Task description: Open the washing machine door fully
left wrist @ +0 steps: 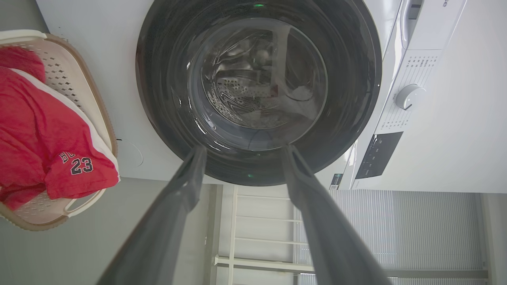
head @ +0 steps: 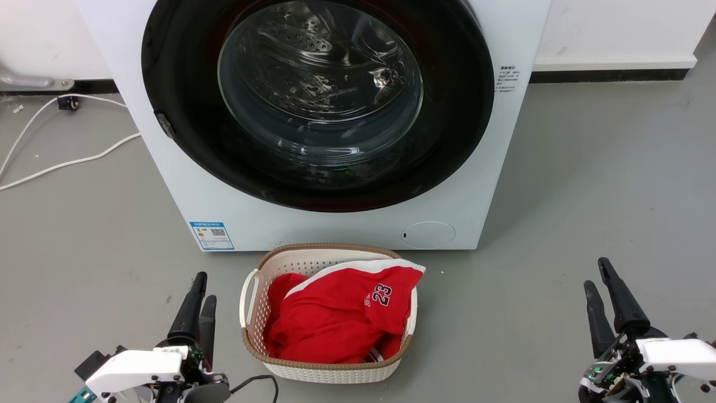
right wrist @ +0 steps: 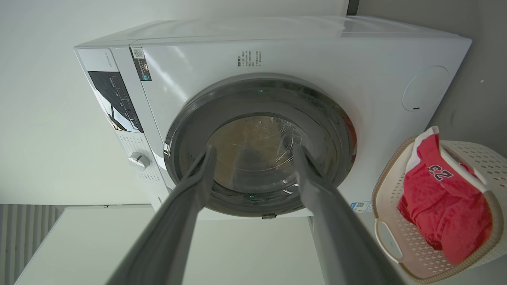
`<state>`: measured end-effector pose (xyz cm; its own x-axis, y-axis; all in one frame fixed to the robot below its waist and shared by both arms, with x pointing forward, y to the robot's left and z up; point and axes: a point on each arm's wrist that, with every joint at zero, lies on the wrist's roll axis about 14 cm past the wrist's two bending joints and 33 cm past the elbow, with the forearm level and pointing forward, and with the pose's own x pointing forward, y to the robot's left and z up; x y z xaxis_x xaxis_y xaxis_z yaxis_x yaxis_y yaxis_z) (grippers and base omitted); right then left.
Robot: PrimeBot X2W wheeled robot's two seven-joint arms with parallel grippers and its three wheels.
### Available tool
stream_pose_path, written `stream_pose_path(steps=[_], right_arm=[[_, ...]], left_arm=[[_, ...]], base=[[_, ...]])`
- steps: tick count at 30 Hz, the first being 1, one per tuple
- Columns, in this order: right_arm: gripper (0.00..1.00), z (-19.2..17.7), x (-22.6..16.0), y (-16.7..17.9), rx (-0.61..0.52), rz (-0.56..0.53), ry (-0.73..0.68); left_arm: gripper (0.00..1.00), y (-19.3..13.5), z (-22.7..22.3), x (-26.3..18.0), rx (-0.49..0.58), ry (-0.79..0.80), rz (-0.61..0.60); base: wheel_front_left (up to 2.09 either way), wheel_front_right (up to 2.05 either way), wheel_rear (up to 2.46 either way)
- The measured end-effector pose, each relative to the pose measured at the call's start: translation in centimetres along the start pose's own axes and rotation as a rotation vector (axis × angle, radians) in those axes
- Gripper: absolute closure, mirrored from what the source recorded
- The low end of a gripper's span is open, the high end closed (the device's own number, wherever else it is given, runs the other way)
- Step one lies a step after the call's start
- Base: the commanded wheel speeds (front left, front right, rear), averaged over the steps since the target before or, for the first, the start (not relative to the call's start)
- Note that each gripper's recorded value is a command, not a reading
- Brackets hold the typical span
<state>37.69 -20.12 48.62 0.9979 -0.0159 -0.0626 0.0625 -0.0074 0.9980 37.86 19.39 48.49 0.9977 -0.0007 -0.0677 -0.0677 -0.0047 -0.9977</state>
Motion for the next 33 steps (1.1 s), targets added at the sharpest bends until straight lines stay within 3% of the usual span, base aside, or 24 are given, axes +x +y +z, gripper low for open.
stream_pose_path(steps=[10, 18, 26, 33], right_arm=[[0.00, -0.1, -0.2, 0.6, -0.052, 0.020, -0.021], [0.00, -0.3, -0.1, 1.9, -0.148, 0.058, -0.020], [0.00, -0.4, -0.1, 2.7, -0.335, 0.084, -0.016], [0.00, -0.7, -0.2, 3.0, -0.496, 0.099, -0.016]], left_arm=[[0.00, -0.7, -1.0, 0.1, 0.039, 0.005, -0.022], [0.00, -1.8, -1.8, 0.3, 0.142, 0.013, -0.057], [0.00, -3.3, -2.9, 0.3, 0.272, 0.026, -0.107], [0.00, -5.0, -3.1, 0.4, 0.446, 0.012, -0.168]], base=[[0.00, 0.00, 0.00], [0.00, 0.00, 0.00], [0.00, 0.00, 0.00], [0.00, 0.00, 0.00]])
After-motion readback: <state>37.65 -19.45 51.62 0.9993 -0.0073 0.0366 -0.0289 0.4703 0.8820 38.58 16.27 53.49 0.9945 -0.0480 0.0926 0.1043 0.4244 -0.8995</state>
